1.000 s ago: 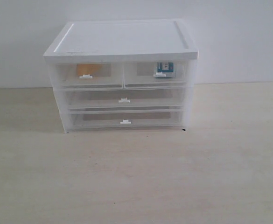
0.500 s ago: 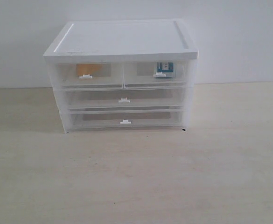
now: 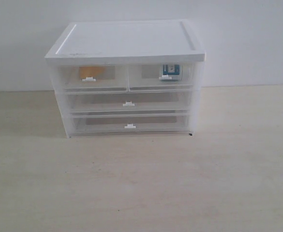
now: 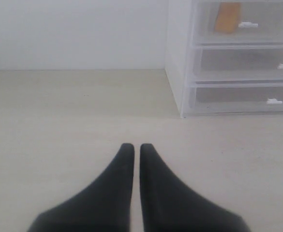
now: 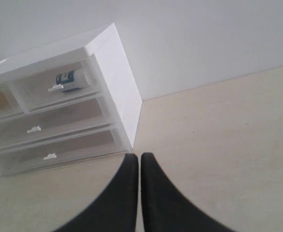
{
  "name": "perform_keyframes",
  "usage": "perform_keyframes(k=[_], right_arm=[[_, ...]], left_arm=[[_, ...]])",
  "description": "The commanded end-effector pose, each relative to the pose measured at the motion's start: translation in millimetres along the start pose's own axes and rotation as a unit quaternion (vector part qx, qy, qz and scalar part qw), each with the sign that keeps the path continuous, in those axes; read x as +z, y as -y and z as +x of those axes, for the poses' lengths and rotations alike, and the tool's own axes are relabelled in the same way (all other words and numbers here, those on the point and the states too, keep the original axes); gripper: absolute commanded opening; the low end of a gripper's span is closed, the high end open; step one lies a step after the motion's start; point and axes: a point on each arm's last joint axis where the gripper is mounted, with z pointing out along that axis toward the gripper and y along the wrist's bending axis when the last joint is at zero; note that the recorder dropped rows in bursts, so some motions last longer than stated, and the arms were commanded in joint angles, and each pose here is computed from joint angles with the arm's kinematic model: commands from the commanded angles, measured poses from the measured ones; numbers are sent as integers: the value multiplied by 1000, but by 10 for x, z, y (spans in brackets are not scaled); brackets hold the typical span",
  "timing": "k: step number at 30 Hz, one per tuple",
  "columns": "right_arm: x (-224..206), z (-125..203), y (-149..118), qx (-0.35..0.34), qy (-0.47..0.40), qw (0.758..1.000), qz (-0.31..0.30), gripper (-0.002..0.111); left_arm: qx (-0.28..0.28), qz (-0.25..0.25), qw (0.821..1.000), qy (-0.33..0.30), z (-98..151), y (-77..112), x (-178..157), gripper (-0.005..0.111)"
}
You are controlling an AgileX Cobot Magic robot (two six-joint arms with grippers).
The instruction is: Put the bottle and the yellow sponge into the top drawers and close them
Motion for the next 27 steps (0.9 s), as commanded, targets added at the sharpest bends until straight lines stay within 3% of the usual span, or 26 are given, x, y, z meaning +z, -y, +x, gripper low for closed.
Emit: perform_keyframes(k=[1, 17, 27], right_arm=[[-3, -7, 2, -28, 5, 1000, 1, 0], [-4, 25, 17, -143, -13, 990, 13, 0], [-12, 120, 38, -164, -66, 984, 26, 0]], left_arm=[[1, -2, 1000, -1, 9, -2, 0, 4], [1, -2, 1000, -1, 9, -2, 0, 4], [1, -2, 1000, -1, 9, -2, 0, 4]])
